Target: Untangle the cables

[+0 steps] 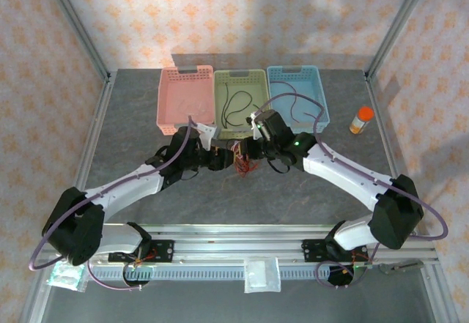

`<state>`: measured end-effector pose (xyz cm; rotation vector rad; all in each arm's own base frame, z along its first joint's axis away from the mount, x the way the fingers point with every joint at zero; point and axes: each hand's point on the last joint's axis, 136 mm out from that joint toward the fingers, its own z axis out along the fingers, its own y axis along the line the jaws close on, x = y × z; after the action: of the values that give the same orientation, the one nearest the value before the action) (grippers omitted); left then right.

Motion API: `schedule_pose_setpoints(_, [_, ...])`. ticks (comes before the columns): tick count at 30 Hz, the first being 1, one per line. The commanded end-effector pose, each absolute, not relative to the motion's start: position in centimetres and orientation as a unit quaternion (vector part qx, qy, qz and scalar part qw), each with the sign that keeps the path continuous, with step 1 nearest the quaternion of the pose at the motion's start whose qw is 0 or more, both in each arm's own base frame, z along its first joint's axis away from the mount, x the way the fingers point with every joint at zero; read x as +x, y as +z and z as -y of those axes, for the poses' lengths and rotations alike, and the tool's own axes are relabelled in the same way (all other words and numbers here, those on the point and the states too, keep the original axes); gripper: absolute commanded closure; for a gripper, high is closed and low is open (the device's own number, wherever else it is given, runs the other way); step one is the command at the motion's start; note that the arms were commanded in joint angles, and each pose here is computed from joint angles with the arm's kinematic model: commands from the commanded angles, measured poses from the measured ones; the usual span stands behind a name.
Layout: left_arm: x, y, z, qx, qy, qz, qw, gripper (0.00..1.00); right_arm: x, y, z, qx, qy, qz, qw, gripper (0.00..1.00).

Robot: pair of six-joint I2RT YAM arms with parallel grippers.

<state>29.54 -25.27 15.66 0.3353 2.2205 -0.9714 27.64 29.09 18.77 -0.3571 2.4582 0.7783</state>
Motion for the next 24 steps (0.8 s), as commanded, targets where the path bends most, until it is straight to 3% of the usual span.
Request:
schedule_pose_setpoints(1, [30.2,17.6,26.3,0.158,-0.386,-0.834,0.362,0.48,27.9,20.1,-29.8,-0.142,0.302,-0.902,0.275,1.0])
schedule_pose_setpoints(7, [30.8,17.2,26.2,0.155,-0.374,-0.838,0.367,0.6,28.0,20.1,-30.0,-0.144,0.305,-0.901,0.273,1.0])
schedule_pose_setpoints(17, [31.6,17.0,25.6,0.144,-0.35,-0.847,0.375,1.0,28.4,19.2,-28.9,-0.128,0.274,-0.912,0.278,1.0])
schedule_pose_setpoints(24, [31.6,17.6,24.4,0.132,-0.324,-0.853,0.387,1.0,29.5,17.0,-26.7,-0.09,0.2,-0.935,0.278,1.0])
